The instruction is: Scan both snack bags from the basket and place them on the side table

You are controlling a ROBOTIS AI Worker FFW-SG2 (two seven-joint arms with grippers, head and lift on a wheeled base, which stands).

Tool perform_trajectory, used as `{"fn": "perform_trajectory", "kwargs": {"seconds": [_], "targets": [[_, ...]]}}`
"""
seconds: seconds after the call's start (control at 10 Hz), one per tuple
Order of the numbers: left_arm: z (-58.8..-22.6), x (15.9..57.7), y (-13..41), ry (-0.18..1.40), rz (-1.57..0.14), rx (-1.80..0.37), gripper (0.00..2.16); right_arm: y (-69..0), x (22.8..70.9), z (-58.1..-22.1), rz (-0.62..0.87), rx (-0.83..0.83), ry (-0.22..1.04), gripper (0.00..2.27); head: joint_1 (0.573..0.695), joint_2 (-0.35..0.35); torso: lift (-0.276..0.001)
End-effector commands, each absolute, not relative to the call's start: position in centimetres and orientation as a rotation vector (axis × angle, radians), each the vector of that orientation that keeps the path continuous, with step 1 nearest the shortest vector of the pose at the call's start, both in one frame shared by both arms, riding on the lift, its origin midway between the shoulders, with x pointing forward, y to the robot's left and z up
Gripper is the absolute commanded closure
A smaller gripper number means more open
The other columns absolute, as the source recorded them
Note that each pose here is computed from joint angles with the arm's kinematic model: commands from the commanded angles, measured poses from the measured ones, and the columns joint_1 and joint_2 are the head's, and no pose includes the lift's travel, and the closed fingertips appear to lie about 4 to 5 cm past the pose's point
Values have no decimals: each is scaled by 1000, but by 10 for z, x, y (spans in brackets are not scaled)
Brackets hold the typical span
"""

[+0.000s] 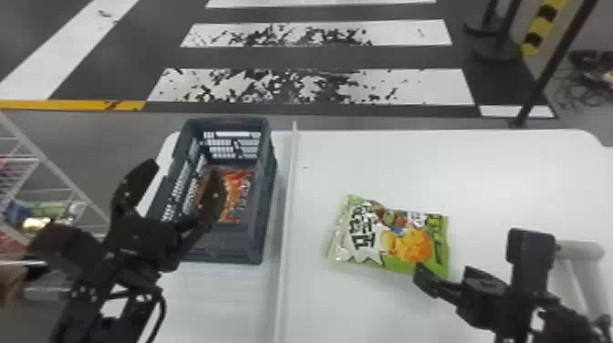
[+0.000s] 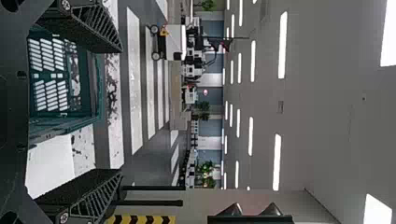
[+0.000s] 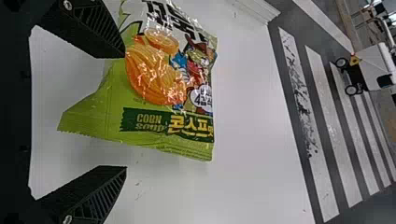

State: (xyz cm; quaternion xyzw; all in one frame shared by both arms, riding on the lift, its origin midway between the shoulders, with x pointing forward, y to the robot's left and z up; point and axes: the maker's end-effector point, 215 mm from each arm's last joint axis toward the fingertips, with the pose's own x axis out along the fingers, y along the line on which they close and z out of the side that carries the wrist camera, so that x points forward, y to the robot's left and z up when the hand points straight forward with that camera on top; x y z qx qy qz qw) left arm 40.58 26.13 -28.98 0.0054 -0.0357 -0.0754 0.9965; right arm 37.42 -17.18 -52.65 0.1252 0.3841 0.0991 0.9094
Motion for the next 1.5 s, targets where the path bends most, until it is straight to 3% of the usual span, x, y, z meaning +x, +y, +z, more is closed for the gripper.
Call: {"fn": "perform_trajectory", "kwargs": {"seconds": [0.0,0.4,0.6,0.7,0.8,0.9,1.2,1.4], "targets": [[-292,404,265,-69,-149,8,83,-170,373,-532,215,284,833,70,695,130,-75],[-303,404,265,-51,-154,4,83,-160,377,-547,267,392,918,87,695,145,-75],[-305,404,265,-47,-156,4,83,-160,392,-546,280,420,909,427,695,151,-75],[-307,404,266,-42,-156,3,83,-162,399,-544,287,430,899,805,695,151,-75],[-309,404,266,-39,-157,5,83,-164,401,-543,292,442,901,1727,695,150,-75],[-310,403,265,-36,-158,4,83,-172,403,-543,271,438,895,2256,695,149,-75],[-314,403,266,-30,-157,2,83,-189,419,-516,260,426,765,2256,695,127,-75],[-314,403,266,-28,-158,3,83,-217,431,-474,203,311,658,2256,695,101,-75]]}}
